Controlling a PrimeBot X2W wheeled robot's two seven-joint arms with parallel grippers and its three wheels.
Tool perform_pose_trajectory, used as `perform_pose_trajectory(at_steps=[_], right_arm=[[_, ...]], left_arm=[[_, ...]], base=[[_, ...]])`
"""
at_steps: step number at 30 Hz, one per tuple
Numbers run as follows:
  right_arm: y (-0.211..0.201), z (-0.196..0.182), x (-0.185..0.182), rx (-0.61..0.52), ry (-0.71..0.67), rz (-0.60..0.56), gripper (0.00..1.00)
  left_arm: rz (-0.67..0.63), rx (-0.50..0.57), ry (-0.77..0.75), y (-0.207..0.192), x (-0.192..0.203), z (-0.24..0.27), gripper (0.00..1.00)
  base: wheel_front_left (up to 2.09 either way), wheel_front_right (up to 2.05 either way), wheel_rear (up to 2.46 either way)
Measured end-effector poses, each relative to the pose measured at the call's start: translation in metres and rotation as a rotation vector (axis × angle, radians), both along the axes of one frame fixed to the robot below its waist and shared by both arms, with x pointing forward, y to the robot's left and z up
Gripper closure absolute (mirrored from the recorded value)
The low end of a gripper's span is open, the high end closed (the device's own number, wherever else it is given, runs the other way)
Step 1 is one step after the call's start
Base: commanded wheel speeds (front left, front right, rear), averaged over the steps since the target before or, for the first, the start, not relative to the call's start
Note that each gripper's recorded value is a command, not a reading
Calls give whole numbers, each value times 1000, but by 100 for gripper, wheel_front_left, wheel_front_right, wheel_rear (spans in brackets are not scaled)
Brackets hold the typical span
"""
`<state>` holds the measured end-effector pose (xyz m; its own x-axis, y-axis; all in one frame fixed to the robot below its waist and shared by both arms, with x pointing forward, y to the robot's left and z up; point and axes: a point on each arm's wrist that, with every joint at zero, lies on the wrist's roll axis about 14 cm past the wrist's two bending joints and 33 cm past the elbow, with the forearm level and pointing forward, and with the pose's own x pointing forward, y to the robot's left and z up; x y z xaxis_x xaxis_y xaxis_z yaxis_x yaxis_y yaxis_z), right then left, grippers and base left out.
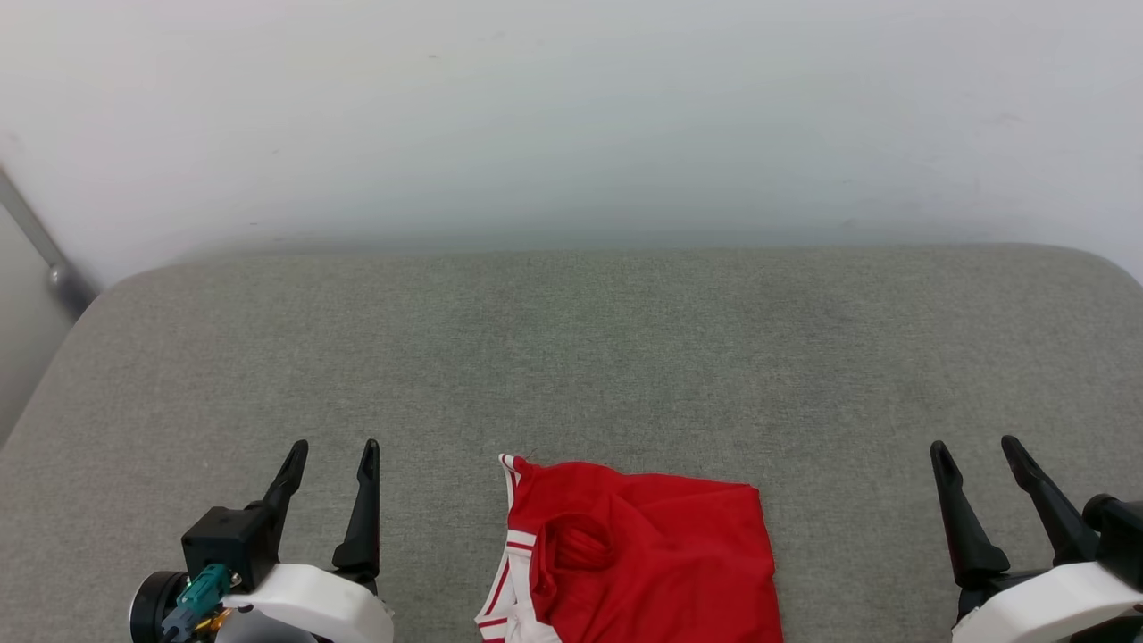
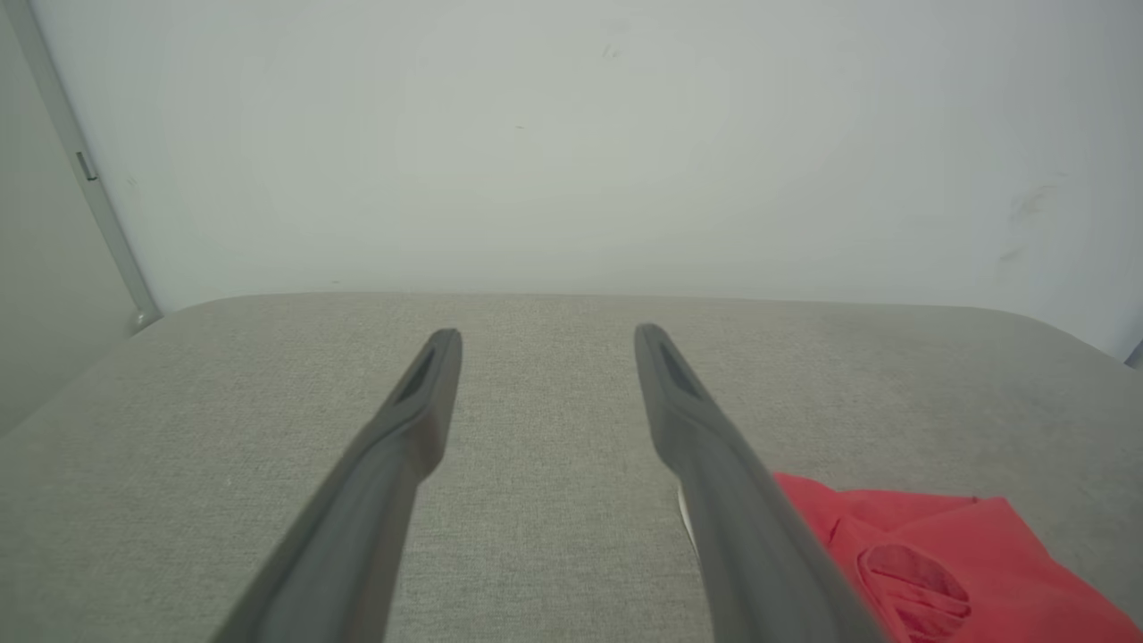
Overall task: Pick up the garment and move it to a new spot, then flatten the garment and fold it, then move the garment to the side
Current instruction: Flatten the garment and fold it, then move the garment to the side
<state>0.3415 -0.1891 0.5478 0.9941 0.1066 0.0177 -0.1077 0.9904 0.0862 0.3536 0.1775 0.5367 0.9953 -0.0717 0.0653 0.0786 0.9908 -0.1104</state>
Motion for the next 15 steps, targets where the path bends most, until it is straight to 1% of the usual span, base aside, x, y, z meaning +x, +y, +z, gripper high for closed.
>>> perform_pose_trajectory(at_steps=[11,15], right_arm=[[-1,2,-1,4,-10,-6,0],[-6,-1,0,36,6,-22,0]], left_arm=[[-2,-23,6,-2,3,-2,0],[0,-29,9,-3,4,-3,0]], base=[[0,0,0],[0,0,0]])
